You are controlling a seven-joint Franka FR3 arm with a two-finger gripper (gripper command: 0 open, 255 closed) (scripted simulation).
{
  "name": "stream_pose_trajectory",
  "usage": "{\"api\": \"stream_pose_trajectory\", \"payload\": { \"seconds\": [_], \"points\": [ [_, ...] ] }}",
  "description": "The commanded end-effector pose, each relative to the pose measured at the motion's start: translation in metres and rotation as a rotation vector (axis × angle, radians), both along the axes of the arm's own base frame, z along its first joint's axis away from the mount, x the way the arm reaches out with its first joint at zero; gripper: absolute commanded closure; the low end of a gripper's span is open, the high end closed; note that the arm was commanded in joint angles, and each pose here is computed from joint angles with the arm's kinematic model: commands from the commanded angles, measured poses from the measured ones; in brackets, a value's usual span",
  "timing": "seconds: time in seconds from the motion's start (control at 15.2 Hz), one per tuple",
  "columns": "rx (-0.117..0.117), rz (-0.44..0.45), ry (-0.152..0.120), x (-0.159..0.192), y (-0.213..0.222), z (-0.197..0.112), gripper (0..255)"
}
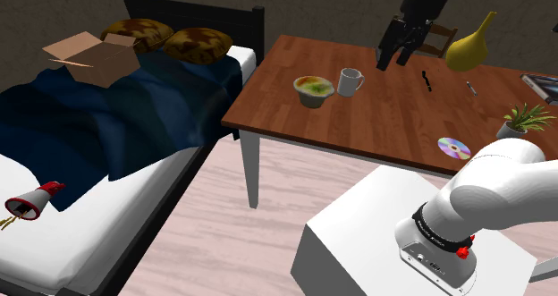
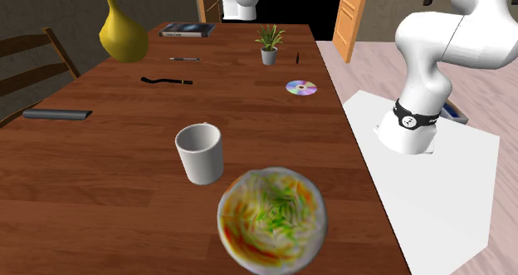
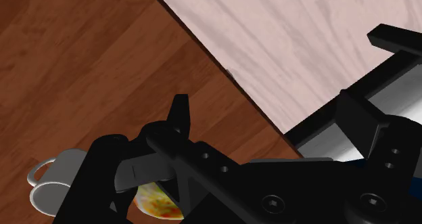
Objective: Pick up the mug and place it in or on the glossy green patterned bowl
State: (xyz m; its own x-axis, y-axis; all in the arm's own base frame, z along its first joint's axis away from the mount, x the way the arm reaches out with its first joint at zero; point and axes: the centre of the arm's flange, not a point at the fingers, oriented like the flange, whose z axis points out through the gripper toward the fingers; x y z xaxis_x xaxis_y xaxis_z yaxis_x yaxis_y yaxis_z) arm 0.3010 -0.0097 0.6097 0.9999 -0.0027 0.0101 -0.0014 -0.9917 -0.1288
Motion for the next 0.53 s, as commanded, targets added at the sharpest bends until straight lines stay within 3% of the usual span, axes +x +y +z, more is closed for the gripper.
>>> {"api": "stream_pose_trajectory", "payload": {
  "seconds": [0.0, 0.46],
  "points": [
    [0.0, 0.0, 0.0, 0.0, 0.0, 0.0, 0],
    [-0.041, 0.046, -0.014, 0.051, -0.049, -0.052, 0]
  ]
}}
